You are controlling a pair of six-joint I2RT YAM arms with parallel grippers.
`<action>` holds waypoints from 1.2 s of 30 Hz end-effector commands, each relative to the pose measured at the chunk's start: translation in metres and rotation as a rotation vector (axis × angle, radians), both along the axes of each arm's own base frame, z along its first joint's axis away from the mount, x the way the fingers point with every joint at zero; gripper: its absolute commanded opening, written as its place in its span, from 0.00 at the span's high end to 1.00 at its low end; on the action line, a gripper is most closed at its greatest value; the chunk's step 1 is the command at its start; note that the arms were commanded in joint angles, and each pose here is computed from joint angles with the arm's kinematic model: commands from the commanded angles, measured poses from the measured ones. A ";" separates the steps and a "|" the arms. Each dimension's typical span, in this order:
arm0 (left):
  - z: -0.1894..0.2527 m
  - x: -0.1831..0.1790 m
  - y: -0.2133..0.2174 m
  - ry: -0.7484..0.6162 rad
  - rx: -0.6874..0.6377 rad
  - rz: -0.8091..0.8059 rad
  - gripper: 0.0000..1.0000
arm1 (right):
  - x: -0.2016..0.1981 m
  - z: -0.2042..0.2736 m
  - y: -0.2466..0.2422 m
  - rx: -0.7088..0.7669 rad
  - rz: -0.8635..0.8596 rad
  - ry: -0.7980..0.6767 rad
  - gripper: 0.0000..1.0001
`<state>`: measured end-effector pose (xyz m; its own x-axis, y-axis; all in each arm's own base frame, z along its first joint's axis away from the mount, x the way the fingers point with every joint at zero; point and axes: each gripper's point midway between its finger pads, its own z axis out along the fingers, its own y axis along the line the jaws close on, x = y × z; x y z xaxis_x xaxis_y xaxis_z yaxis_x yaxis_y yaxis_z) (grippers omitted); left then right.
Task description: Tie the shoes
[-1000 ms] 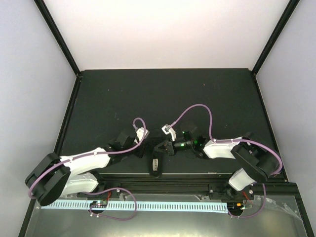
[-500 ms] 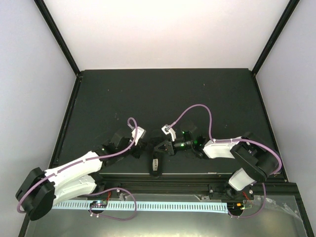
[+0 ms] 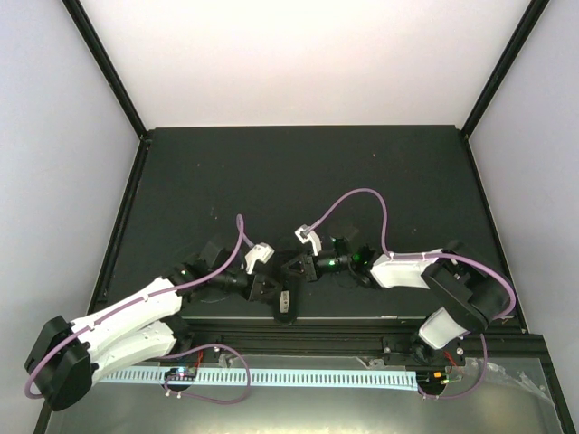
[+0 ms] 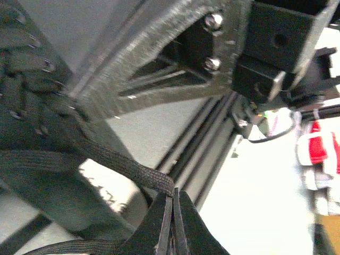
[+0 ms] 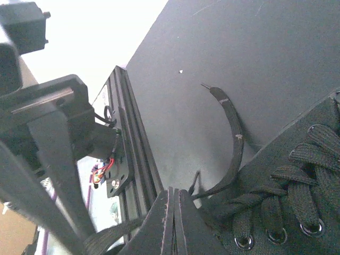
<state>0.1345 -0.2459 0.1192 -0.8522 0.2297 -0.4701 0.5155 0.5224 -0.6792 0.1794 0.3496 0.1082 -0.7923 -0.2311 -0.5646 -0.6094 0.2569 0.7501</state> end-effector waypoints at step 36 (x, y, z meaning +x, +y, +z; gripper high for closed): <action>-0.036 -0.040 0.010 -0.074 -0.054 -0.063 0.33 | 0.006 0.002 0.007 0.011 -0.006 -0.007 0.98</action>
<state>0.0964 -0.2296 0.0767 -0.8328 0.2303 -0.5034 0.5463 0.4885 -0.6804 0.1812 0.3505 0.0994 -0.8076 -0.2365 -0.5403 -0.5891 0.2777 0.7589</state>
